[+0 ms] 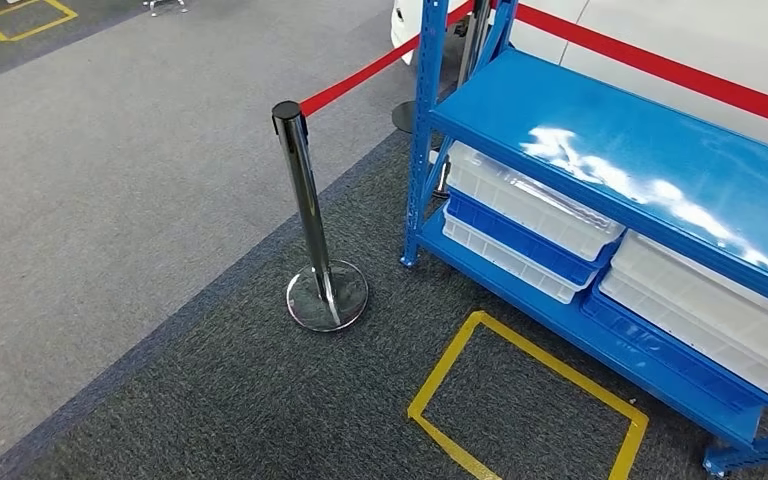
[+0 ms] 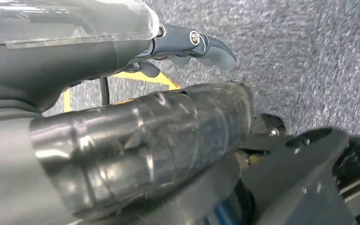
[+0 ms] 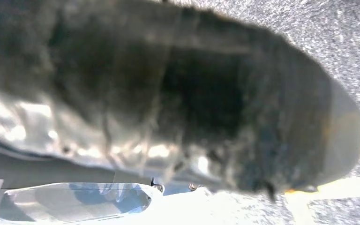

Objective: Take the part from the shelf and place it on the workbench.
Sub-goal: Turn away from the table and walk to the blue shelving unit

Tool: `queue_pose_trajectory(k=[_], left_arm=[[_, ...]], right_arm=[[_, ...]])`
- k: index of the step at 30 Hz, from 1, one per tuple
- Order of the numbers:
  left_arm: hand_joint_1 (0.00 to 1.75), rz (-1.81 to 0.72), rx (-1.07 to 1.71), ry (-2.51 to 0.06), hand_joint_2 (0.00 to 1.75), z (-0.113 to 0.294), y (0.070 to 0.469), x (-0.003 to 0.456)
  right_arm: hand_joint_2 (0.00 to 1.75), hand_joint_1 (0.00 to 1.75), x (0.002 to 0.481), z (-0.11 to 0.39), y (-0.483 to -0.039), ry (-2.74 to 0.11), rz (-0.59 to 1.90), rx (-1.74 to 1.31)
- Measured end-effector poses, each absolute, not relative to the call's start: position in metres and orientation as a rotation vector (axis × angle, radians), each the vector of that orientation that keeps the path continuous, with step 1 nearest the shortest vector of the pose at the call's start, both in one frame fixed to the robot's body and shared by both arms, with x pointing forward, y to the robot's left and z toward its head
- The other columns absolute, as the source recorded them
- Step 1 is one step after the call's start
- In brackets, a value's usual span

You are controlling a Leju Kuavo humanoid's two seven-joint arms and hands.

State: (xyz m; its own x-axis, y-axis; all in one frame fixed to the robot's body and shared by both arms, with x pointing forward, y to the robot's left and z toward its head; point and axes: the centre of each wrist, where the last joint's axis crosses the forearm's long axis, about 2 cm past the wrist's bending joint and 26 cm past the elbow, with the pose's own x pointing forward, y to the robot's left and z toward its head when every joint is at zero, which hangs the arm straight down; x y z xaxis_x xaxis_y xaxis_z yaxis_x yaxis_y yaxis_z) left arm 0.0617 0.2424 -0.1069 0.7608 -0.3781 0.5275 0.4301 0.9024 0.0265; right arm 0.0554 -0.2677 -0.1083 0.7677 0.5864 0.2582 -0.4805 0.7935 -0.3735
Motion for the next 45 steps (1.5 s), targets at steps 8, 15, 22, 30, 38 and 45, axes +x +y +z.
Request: queue_pose_trajectory(k=[8, 15, 22, 30, 38, 45], left_arm=[[0.0, -0.441, -0.096, -0.557, 0.0, -0.1066, 0.2433, 0.0641], [0.0, -0.442, -0.098, -0.554, 0.0, -0.1068, 0.2427, 0.0625], [0.0, -0.443, -0.097, -0.561, 0.0, -0.1061, 0.2424, 0.0664], [0.0, -0.441, -0.099, -0.553, 0.0, -0.1069, 0.2423, 0.0616], [0.0, -0.44, -0.096, -0.557, 0.0, -0.1065, 0.2427, 0.0643], [0.0, -0.437, -0.098, -0.552, 0.0, -0.1069, 0.2426, 0.0617]], right_arm=[[0.0, 0.0, 0.0534, -0.1086, -0.268, -0.372, 0.59, -0.295], [0.0, 0.0, 0.055, -0.1084, -0.2685, -0.375, 0.589, -0.298], [0.0, 0.0, 0.055, -0.1084, -0.2687, -0.374, 0.588, -0.298], [0.0, 0.0, 0.0557, -0.1083, -0.2688, -0.375, 0.582, -0.299], [0.0, 0.0, 0.0548, -0.1084, -0.2685, -0.376, 0.581, -0.298], [0.0, 0.0, 0.0557, -0.1083, -0.2688, -0.377, 0.58, -0.3]])
